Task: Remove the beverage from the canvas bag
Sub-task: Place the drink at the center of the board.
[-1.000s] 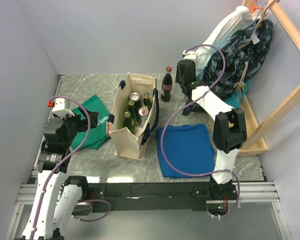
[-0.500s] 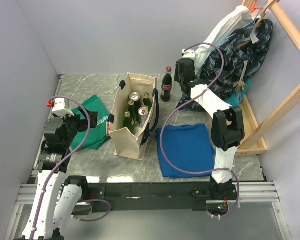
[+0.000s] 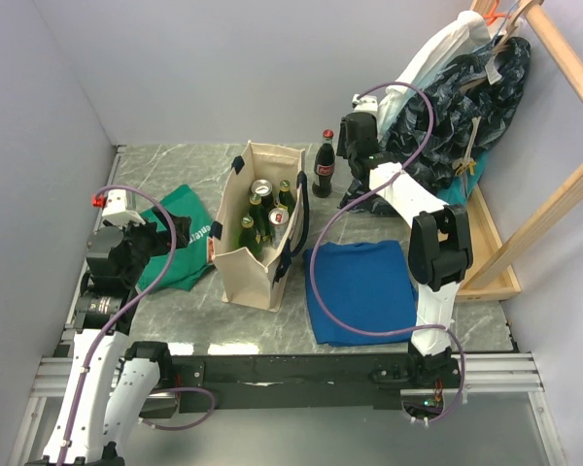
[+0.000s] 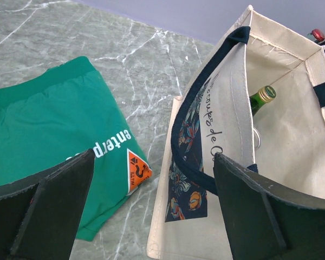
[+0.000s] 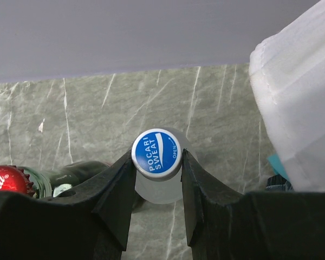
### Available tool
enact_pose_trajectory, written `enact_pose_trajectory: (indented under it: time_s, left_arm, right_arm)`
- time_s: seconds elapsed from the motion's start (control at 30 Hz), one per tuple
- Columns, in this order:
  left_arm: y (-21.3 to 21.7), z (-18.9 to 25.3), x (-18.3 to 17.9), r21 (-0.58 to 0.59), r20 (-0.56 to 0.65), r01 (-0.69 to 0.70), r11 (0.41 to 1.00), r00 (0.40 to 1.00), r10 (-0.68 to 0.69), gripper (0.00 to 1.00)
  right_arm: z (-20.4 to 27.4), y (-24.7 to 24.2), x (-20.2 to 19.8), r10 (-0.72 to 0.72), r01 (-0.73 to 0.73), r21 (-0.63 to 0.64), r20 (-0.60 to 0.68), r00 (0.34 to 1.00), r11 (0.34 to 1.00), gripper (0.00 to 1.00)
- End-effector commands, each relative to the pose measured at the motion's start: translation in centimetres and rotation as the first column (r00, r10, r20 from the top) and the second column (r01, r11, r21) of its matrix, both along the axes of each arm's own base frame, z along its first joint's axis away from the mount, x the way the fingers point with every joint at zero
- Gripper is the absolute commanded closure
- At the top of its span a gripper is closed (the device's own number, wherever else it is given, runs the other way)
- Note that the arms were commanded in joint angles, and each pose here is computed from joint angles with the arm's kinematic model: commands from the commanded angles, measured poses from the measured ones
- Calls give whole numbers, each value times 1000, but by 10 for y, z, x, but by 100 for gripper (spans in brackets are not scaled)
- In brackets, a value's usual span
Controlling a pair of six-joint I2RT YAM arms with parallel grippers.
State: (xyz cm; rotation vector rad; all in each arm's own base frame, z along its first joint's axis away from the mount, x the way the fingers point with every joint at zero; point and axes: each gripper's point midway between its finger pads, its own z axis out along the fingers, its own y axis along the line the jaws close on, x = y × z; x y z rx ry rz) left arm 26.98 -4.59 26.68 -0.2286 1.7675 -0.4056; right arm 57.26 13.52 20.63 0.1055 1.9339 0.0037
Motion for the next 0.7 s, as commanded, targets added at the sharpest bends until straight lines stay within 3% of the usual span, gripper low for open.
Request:
enact_pose_trajectory:
  time_s: [0.0, 0.4, 0.67]
  left_arm:
    - [2, 17, 0, 12, 46, -8, 1000, 999, 7, 4]
    - [1, 18, -1, 10, 52, -2, 1000, 999, 2, 4]
    - [1, 18, -1, 9, 52, 1, 1000, 999, -1, 4]
  right_arm:
    - [78, -6, 11, -39, 20, 93, 206, 978, 995, 100]
    - [80, -8, 1, -28, 13, 85, 180, 983, 996, 100]
    - [125, -6, -13, -6, 7, -3, 249, 968, 1000, 100]
